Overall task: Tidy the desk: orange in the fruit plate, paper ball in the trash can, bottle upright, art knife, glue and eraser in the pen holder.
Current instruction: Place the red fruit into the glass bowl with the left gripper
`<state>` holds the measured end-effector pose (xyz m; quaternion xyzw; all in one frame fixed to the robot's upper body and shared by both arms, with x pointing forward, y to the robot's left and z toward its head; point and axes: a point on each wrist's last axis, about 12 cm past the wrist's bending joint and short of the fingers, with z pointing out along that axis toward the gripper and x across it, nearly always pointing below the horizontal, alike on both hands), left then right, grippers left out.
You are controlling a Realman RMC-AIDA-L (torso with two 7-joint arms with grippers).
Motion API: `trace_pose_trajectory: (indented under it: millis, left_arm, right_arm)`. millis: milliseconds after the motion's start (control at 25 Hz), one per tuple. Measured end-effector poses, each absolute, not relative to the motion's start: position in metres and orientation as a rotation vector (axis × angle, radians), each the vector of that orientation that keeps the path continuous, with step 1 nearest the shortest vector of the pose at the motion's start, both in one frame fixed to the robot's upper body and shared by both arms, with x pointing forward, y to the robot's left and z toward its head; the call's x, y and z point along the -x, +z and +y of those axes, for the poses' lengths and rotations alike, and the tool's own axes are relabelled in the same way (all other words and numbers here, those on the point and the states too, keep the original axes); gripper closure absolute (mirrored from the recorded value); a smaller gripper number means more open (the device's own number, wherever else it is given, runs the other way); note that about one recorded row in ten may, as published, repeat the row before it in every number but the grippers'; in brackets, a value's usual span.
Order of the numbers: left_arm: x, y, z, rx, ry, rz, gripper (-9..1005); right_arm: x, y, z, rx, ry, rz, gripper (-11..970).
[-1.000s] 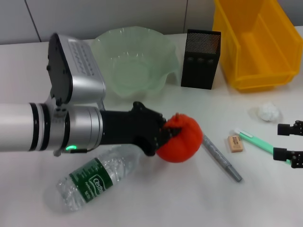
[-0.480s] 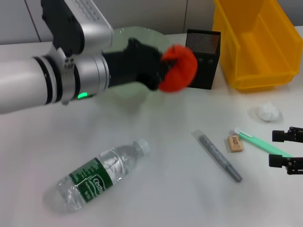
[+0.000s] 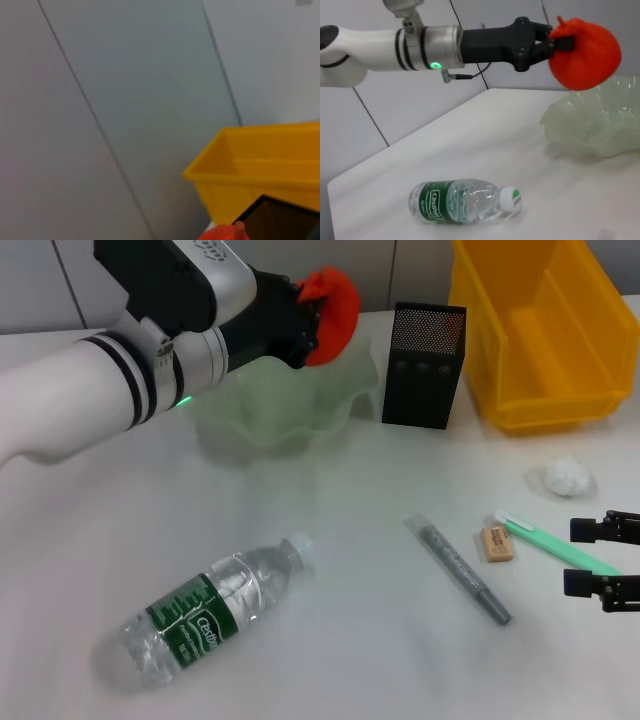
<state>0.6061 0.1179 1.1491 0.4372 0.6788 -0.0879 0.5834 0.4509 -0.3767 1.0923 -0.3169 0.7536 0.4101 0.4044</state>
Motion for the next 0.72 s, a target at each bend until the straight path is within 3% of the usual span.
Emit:
trace_pose_trajectory:
  millis: [720]
  left_arm:
    - [-0.624,1.132,0.126,-0.924,0.015,1.586,867]
  right_arm:
    - [-0.456,1.091,-0.370,0.822,1.070,1.894,127]
